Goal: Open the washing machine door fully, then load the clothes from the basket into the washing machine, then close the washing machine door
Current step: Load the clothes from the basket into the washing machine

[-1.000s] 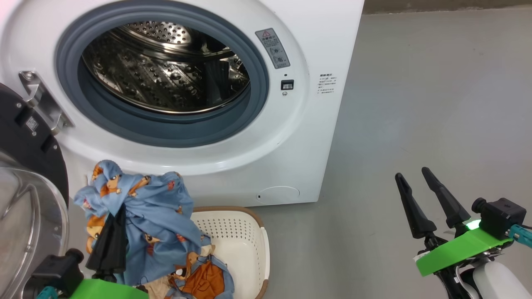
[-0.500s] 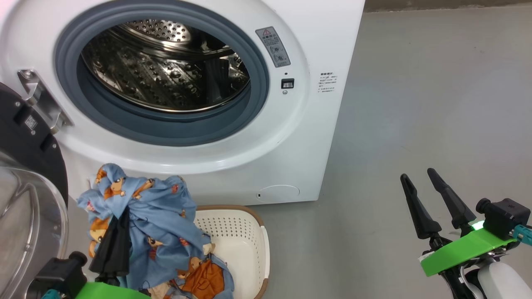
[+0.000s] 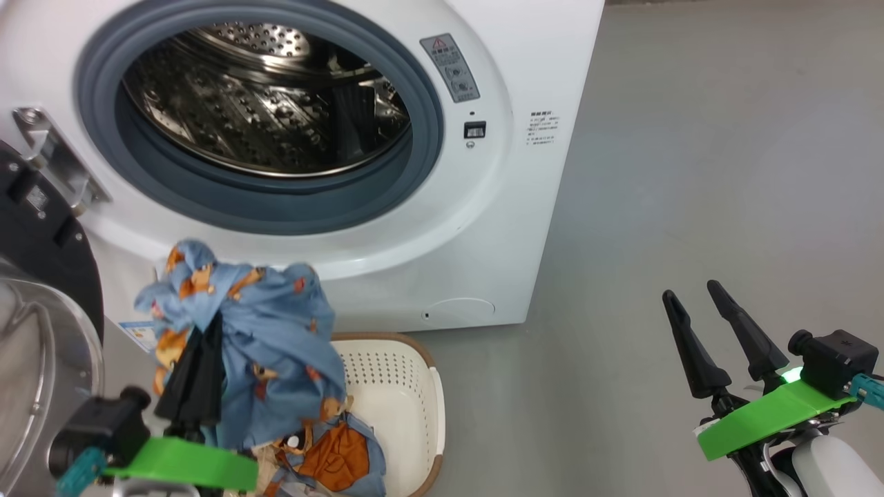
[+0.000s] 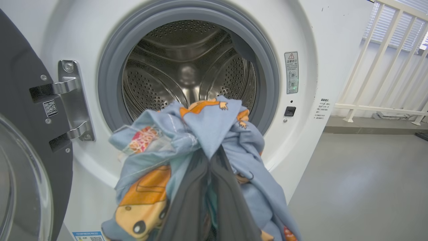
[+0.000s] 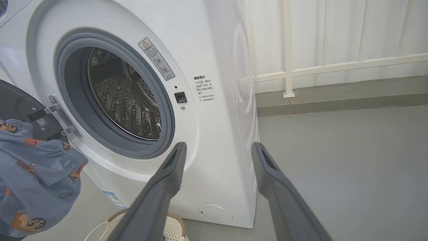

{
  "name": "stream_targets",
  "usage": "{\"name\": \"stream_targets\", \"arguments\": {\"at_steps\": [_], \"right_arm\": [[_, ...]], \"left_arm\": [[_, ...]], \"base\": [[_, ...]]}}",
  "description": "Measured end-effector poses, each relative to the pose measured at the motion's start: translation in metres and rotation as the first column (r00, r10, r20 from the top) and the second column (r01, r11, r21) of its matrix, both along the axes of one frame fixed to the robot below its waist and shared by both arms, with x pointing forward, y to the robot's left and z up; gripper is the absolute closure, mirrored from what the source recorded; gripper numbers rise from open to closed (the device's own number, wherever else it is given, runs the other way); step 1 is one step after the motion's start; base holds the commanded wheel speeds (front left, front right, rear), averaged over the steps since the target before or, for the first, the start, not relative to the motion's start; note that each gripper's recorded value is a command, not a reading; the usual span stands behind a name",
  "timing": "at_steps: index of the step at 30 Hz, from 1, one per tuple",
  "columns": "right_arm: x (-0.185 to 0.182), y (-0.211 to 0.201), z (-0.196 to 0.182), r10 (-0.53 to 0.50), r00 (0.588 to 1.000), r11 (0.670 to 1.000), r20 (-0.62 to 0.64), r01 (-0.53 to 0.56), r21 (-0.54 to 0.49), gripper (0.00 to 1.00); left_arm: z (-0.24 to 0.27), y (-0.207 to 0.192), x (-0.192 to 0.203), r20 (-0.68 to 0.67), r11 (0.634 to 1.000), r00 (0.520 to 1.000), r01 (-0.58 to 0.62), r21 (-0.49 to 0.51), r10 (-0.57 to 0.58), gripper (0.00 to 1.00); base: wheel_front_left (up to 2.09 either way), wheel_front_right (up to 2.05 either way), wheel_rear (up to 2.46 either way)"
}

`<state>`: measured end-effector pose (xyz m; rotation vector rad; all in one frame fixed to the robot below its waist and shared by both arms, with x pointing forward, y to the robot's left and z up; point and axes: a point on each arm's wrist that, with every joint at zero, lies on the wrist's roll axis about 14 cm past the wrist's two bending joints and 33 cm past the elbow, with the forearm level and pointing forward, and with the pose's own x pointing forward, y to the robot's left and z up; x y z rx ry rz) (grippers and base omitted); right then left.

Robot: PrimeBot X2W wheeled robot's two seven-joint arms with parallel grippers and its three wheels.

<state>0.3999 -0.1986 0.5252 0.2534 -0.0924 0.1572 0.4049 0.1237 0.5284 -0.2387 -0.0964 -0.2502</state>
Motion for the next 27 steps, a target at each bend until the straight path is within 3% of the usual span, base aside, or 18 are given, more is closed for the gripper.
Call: {"name": "stream_targets", "arguments": {"at_steps": [11,27], "right_arm": [[0.010,-0.004,-0.012,-0.010,1.000,1.000,-0.029,0.010,-0.002,0.00],[0.054,-0.008,-0.030,-0.023,0.999,1.000,-0.048,0.023,-0.004,0.00]], "left_arm": [[0.003,-0.018,0.048,0.013,0.998,0.998,0.060,0.030,-0.060,1.00],[-0.012,-0.038,0.166,-0.006,0.994,0.996,0.087,0.067,-0.087,1.00]], "base": [[0.00,0.00,0.00],[0.00,0.00,0.00]]}}
